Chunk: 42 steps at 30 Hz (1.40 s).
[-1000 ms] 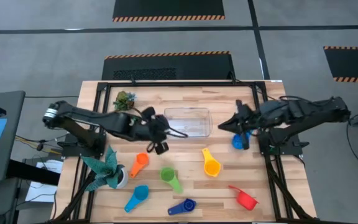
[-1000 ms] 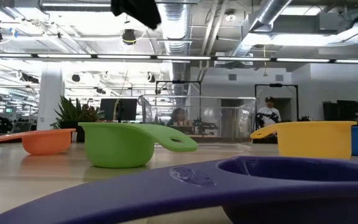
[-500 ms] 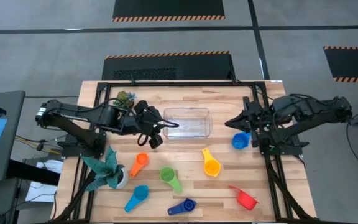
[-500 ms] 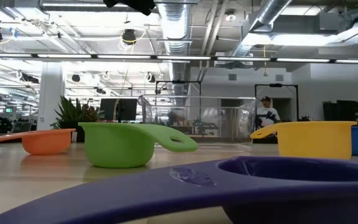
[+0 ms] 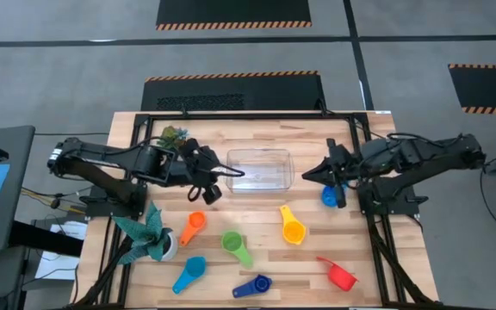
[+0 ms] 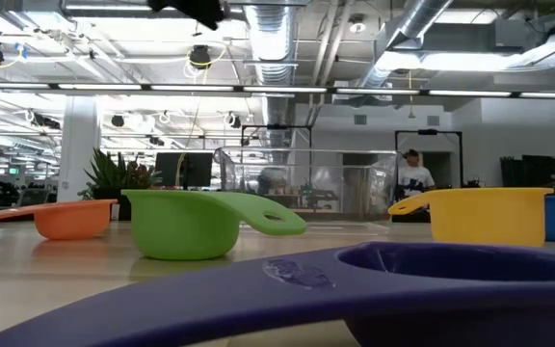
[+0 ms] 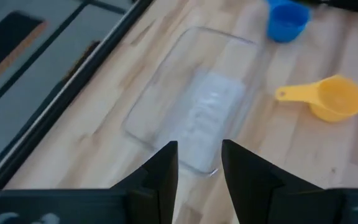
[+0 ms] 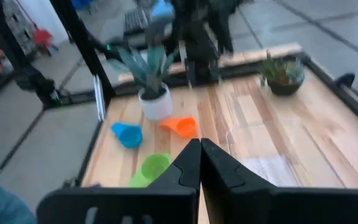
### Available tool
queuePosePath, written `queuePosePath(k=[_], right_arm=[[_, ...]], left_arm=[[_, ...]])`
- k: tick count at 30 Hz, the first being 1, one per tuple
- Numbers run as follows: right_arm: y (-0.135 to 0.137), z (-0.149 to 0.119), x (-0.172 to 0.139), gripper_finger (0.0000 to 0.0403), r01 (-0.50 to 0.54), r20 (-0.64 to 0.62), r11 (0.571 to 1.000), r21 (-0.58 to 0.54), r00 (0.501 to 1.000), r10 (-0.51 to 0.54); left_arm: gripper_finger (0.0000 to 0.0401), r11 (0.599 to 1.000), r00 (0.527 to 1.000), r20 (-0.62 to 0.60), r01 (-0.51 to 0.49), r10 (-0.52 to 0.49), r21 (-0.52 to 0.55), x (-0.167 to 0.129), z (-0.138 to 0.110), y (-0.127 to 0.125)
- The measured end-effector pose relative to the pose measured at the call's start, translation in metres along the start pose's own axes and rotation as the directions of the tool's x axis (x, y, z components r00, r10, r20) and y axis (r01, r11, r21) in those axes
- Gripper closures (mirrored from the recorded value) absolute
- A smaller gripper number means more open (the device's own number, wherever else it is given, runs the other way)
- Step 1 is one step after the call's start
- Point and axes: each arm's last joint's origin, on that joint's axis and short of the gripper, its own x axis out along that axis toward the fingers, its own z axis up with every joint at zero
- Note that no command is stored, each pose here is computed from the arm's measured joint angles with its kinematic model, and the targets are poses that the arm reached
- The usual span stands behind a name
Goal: Nest measuring cups in basket
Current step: Adjust the measuring cups on the table
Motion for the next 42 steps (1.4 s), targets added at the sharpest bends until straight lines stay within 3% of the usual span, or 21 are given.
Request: queuePosePath(k=[3,9,13,21,24,28,32,36,42], right_arm=[[0.001,-0.002,0.011,0.0372,0.008,-0.031,1.0,-0.005,0.999,-0.009],[0.003,-0.012,0.037,0.0372,0.034,-0.121,0.999,-0.023,0.992,-0.036],[0.004,-0.02,0.06,0.0372,0.049,-0.185,0.998,-0.037,0.981,-0.055],[0.006,-0.033,0.095,0.0372,0.007,-0.312,0.996,-0.088,0.949,-0.034],[0.004,-0.021,0.081,0.0372,-0.013,-0.357,0.99,-0.14,0.933,-0.038],[0.003,0.004,0.047,0.0372,-0.012,-0.333,0.987,-0.159,0.942,-0.042],[-0.001,0.009,0.012,0.0372,0.022,-0.34,0.997,-0.08,0.939,-0.048],[-0.007,-0.001,-0.018,0.0372,0.098,-0.431,0.995,0.024,0.899,-0.078],[-0.009,-0.015,-0.039,0.0372,0.259,-0.562,0.926,0.275,0.825,-0.064]], left_arm=[[0.0288,1.0,1.0,-0.008,-0.012,0.012,0.024,-0.013,-0.006,0.006],[0.0288,0.993,0.995,0.023,0.095,-0.097,0.067,-0.036,-0.007,0.013],[0.0288,0.991,0.992,0.04,0.113,-0.116,0.076,-0.044,-0.008,0.018],[0.0288,0.989,0.999,0.036,0.033,-0.039,0.145,-0.041,-0.014,0.022],[0.0288,0.991,0.999,0.028,-0.034,0.03,0.127,-0.03,-0.023,0.021],[0.0288,0.996,0.995,0.053,-0.086,0.086,-0.008,-0.016,-0.032,0.018],[0.0288,0.998,0.997,0.024,-0.068,0.069,-0.018,-0.002,-0.038,0.011],[0.0288,0.993,0.998,0.039,-0.041,0.045,-0.11,0.011,-0.034,-0.001],[0.0288,0.971,0.996,0.089,-0.002,0.024,-0.24,0.034,-0.024,-0.016]])
